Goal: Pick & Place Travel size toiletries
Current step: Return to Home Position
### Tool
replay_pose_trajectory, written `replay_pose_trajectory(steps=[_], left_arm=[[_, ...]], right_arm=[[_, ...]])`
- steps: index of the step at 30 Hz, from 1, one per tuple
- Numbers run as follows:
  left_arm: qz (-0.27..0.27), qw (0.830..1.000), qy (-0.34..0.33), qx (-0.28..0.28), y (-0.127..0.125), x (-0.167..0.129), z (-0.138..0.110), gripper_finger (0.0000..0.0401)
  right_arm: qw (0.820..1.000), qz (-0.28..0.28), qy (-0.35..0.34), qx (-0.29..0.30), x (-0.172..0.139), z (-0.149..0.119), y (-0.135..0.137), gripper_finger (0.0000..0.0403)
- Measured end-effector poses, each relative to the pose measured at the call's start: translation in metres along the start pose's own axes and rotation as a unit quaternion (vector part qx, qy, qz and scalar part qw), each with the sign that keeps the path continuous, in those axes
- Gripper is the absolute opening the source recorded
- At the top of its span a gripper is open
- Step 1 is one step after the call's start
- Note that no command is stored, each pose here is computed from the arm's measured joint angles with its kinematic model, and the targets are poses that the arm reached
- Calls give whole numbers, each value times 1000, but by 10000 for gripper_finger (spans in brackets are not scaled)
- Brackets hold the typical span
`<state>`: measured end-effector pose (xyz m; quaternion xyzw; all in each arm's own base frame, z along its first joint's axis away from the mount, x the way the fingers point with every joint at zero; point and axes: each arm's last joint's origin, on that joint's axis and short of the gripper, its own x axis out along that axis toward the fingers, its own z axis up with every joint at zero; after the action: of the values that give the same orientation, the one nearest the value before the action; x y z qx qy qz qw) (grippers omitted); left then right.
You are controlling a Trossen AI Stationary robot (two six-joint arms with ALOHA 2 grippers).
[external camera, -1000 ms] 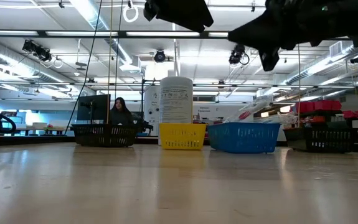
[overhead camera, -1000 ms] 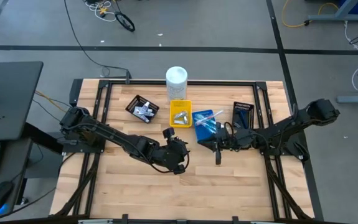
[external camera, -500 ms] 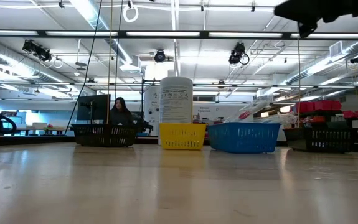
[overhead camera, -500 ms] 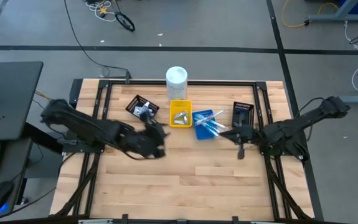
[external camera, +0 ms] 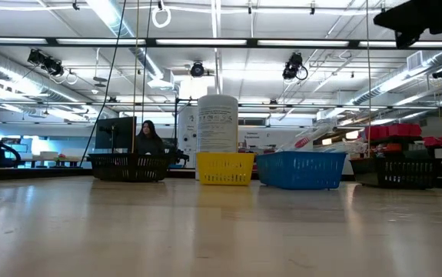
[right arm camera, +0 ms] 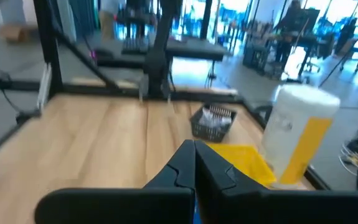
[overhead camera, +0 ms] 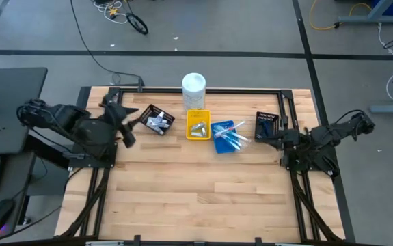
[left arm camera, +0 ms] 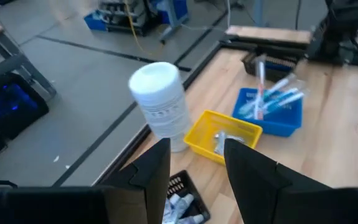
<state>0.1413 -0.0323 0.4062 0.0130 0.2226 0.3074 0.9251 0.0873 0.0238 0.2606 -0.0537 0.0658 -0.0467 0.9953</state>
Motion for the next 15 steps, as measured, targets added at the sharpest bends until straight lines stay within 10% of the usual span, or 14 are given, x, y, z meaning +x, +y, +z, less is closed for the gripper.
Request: replay_pose_trajectory(steps=[15], left_arm=[[-85, 986, -144, -20, 14, 30, -127, 160]], right_arm=[[999, -3, -35, -33, -11, 3, -7, 1]])
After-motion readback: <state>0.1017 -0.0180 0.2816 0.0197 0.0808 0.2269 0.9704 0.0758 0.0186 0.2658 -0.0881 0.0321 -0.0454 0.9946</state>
